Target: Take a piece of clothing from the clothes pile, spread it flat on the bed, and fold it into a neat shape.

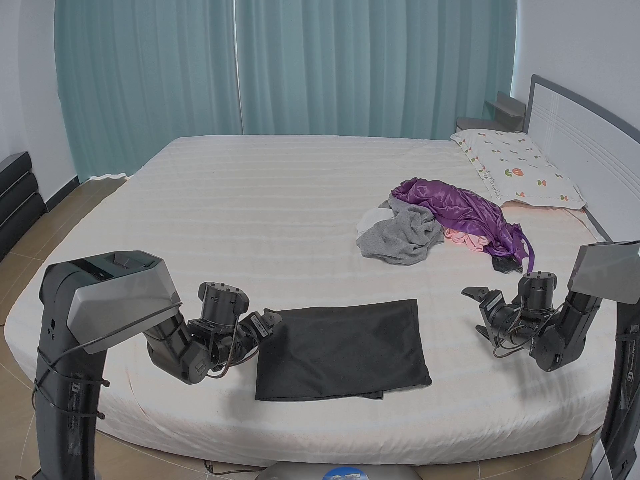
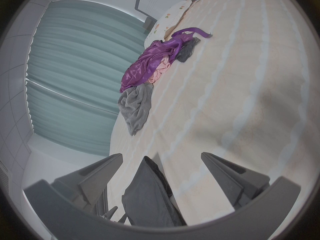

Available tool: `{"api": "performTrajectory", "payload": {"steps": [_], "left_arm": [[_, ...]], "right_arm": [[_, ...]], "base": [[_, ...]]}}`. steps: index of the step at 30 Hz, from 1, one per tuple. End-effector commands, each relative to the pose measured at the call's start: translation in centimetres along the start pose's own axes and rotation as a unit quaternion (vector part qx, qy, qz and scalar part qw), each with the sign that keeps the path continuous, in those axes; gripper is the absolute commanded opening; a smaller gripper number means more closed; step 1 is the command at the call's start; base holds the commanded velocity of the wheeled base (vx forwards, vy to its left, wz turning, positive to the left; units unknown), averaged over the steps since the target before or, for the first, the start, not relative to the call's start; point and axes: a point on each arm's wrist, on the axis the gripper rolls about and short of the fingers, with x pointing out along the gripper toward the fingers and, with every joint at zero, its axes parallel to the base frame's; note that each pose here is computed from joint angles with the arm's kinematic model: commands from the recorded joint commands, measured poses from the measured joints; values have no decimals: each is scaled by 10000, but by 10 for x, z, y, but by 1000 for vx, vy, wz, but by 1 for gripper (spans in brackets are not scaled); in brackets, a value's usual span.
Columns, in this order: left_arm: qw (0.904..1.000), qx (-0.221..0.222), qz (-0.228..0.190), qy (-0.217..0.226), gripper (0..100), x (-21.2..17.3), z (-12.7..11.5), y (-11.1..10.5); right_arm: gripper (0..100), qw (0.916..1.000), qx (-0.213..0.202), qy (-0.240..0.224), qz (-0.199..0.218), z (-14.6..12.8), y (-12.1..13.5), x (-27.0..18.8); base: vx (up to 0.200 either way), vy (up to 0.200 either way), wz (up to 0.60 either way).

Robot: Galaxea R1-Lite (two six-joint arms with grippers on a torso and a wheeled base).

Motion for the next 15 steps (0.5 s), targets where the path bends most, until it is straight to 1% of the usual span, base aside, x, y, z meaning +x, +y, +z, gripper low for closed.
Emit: {"api": "performTrajectory", "payload": {"steps": [1,5,9,14,15], "left_arm": [[9997,251,-63,-3,100,-10,-2,0],[9986,497,-169,-81,100,-5,-5,2],[9976,660,-190,-39,100,-2,-11,1],[9969,769,-152,-15,100,0,-16,2],[9963,851,-118,3,100,2,-18,4]], "right_arm": [[100,9999,27,51,-96,-3,-7,-4],[100,10000,-35,76,-46,-9,-7,-4],[100,9999,-111,34,41,-14,-13,-4],[100,9998,-172,12,81,-15,-15,-5],[100,9998,-187,5,77,-15,-16,-4]], "base": [[0,0,0],[0,0,0],[0,0,0],[0,0,0],[0,0,0]]}}
